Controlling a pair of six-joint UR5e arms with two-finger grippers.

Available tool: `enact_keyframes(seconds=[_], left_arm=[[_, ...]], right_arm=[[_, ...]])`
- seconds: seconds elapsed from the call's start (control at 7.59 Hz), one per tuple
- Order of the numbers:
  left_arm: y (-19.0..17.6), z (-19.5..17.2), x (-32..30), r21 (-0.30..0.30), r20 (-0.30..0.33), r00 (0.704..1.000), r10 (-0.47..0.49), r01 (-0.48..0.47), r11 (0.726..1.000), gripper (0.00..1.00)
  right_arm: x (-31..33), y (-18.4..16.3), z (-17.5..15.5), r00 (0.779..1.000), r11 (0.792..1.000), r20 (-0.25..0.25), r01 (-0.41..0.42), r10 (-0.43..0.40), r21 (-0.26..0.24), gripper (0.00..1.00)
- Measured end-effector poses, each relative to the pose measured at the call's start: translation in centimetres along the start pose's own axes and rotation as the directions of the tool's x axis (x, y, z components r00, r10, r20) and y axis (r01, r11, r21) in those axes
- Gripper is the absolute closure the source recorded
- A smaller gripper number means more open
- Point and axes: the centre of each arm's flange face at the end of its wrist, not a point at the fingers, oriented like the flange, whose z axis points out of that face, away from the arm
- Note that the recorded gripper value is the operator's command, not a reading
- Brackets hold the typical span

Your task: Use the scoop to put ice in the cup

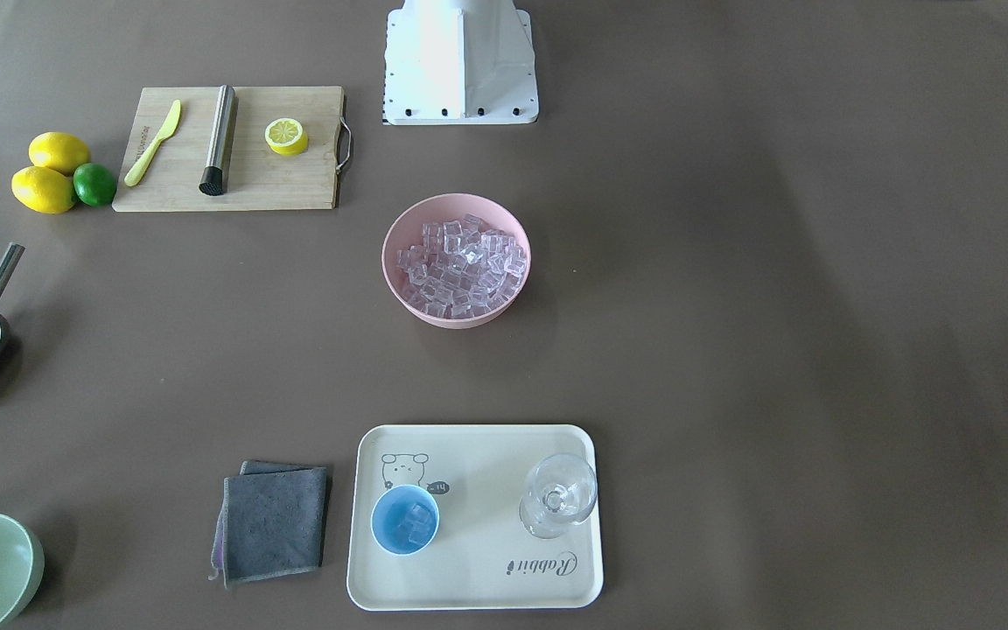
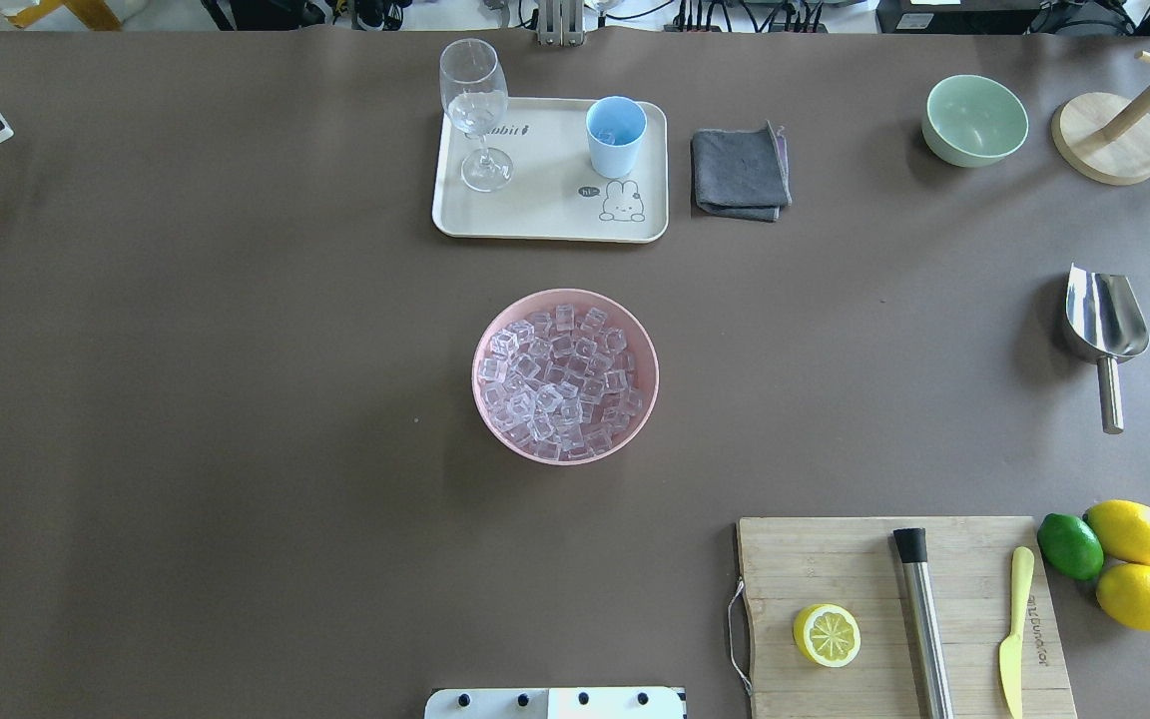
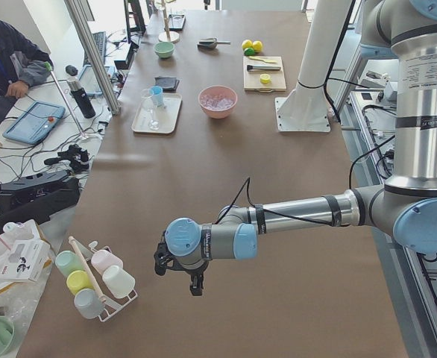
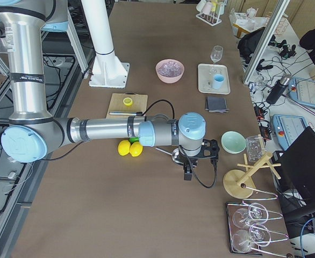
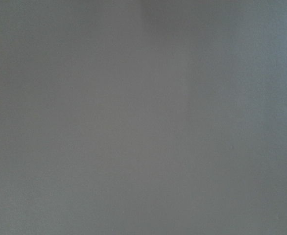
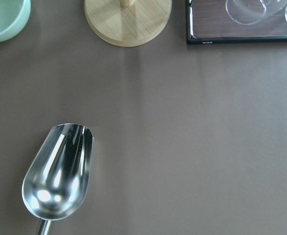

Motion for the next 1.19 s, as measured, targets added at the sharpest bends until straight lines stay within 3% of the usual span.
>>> enact_keyframes(seconds=[0.26, 0.4, 1.19], left_arm=[[0.0, -0.1, 0.1, 0.002, 0.000, 1.000, 0.002, -0.002, 1.000, 0.02], [-0.1, -0.2, 0.1, 0.004, 0.000, 1.000, 0.004, -0.004, 1.000, 0.02], [0.0, -0.5, 0.2, 0.013, 0.000, 1.000, 0.008, -0.008, 1.000, 0.02]], right_arm=[[2.9, 1.1, -0.2, 1.000, 0.997, -0.024, -0.017, 0.016, -0.078, 0.00], [3.4, 1.4, 0.1, 0.999, 0.995, -0.027, -0.025, 0.023, -0.094, 0.00], [4.2, 2.1, 0.7, 0.999, 0.993, -0.026, -0.033, 0.031, -0.113, 0.00]])
